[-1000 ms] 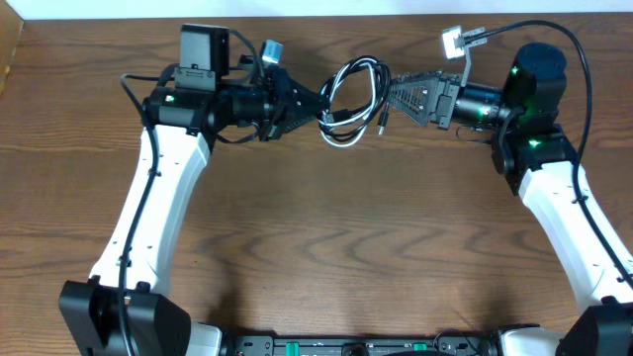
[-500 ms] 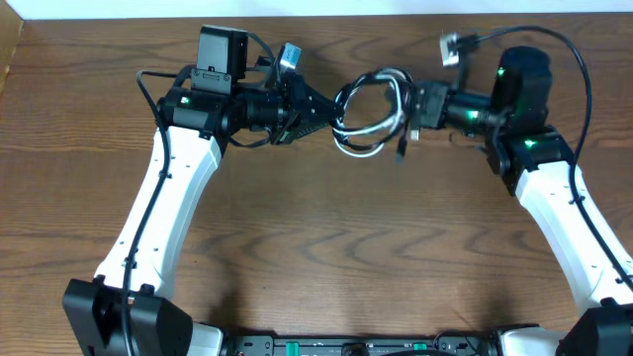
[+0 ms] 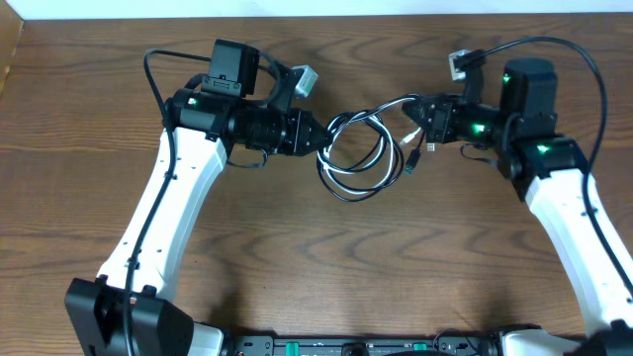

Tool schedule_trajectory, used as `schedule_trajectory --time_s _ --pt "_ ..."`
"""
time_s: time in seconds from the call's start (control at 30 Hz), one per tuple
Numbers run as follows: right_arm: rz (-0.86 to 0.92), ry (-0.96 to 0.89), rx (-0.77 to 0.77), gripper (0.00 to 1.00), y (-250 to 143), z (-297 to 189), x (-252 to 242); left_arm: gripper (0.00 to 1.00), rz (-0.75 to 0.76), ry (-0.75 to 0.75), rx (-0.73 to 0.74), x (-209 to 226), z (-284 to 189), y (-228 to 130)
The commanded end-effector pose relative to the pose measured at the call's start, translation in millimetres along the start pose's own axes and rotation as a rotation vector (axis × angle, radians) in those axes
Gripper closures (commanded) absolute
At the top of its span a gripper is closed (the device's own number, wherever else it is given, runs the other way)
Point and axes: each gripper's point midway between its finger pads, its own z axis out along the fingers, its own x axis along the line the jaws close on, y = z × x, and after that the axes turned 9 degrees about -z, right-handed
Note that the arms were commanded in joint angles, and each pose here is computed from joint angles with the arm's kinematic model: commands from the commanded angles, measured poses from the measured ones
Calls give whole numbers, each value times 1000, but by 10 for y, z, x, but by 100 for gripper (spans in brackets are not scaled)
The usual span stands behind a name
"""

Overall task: Untangle cables
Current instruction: 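Grasp a loop of the coil with the right gripper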

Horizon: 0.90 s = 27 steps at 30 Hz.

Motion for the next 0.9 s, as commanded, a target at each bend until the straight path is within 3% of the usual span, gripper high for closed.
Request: schedule_trajectory --time_s 0.0,0.3,0.6,0.73,0.8,0.87 --pt "-101 -50 -154 99 413 -377 65 92 66 81 -17 165 -83 21" --pt "-160 156 -212 99 553 -614 683 92 61 116 -16 227 -89 12" --pt "-134 145 -10 99 5 -218 779 93 68 115 -22 223 -88 30" --pt "-112 86 54 77 -151 -81 568 93 98 109 -42 206 -89 85" --pt "-101 90 85 69 -221 37 511 92 129 62 -54 117 -83 127" --pt "-105 101 99 67 -255 113 497 93 142 20 -58 42 -81 139"
